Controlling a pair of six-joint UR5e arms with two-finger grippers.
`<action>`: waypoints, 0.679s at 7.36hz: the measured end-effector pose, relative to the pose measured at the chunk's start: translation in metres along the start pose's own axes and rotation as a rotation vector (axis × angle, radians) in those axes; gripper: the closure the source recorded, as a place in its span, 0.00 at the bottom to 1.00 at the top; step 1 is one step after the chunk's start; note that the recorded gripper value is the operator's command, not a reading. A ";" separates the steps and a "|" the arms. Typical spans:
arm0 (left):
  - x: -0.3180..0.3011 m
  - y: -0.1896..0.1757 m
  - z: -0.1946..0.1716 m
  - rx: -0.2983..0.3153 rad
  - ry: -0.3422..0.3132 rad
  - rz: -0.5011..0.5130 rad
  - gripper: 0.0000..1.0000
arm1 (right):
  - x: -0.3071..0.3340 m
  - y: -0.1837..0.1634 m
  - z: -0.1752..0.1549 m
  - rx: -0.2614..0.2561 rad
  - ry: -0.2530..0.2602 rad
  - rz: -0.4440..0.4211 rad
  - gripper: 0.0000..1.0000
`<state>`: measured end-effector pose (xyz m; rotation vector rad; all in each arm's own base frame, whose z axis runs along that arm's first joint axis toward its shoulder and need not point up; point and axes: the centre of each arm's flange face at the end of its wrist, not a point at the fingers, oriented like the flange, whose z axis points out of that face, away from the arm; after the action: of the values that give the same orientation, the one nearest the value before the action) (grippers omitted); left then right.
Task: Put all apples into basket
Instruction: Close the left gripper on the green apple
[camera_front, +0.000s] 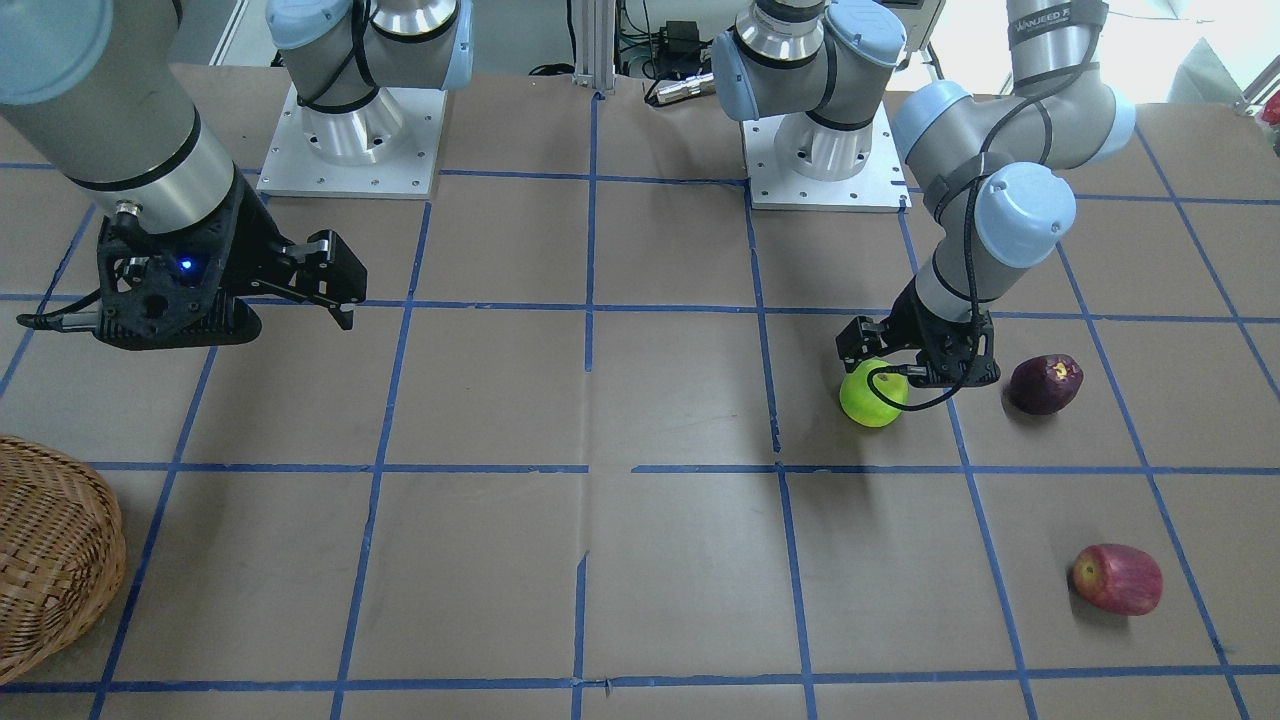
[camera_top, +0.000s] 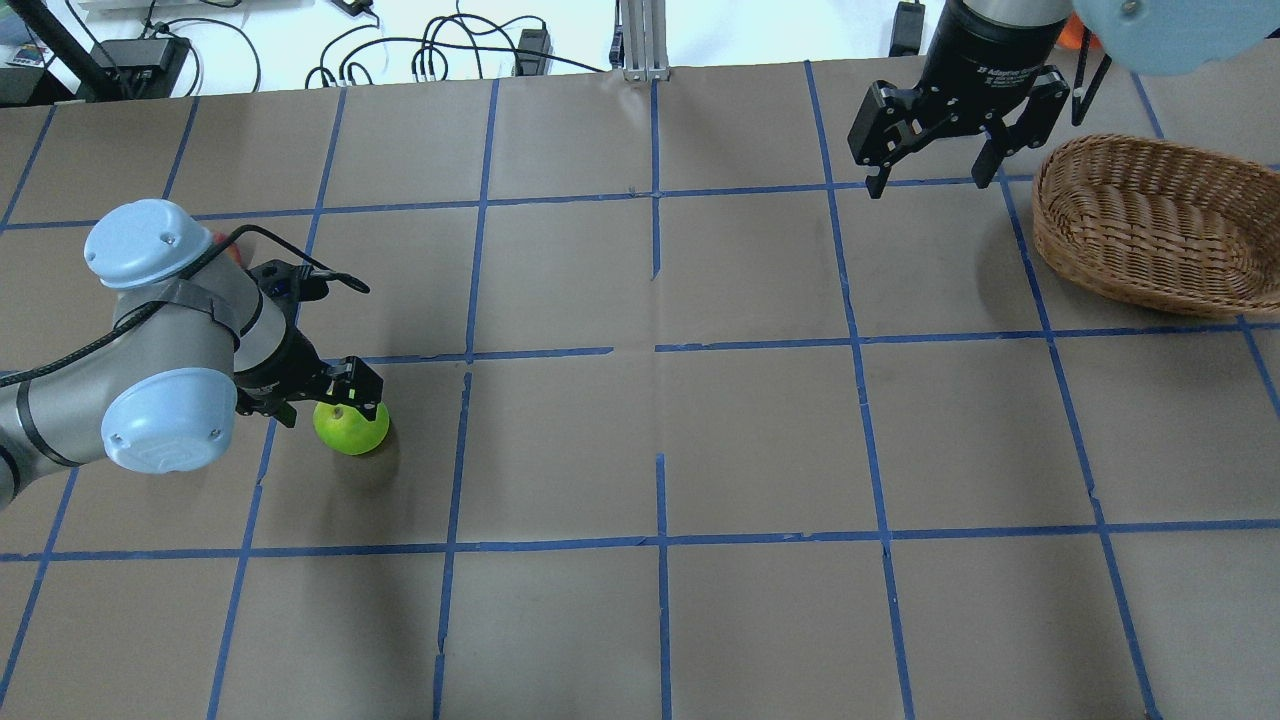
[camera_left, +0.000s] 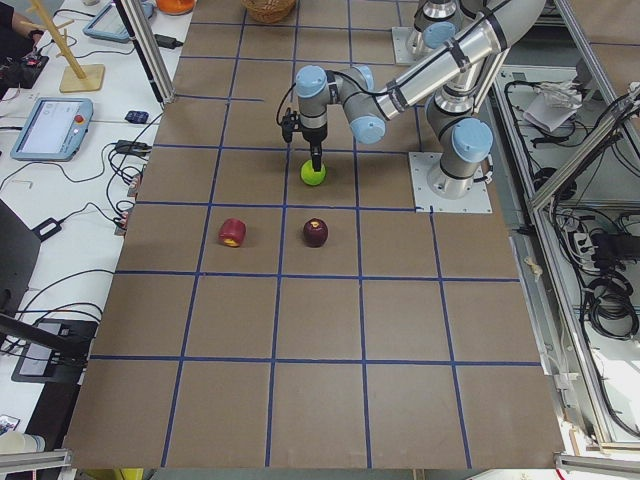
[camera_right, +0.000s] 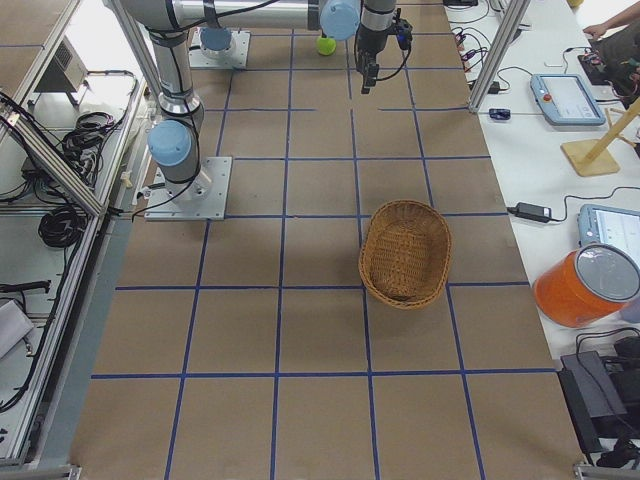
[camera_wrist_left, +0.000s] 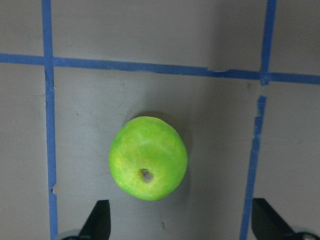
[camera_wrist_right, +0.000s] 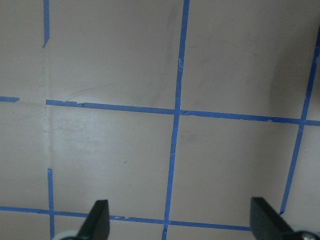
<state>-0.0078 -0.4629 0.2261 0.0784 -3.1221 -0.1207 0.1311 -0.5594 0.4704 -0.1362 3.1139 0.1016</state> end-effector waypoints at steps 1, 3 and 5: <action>-0.003 -0.006 0.012 0.008 -0.001 0.002 0.00 | 0.001 0.000 0.001 -0.002 0.000 0.002 0.00; -0.005 -0.017 0.033 0.015 -0.003 0.006 0.00 | 0.003 -0.001 0.003 -0.006 0.000 0.005 0.00; -0.006 -0.020 0.042 0.006 -0.008 0.004 0.56 | 0.004 -0.002 0.004 -0.010 0.002 0.007 0.00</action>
<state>-0.0014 -0.4796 0.1828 0.0724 -3.1306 -0.1121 0.1270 -0.5617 0.4661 -0.1260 3.1165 0.1172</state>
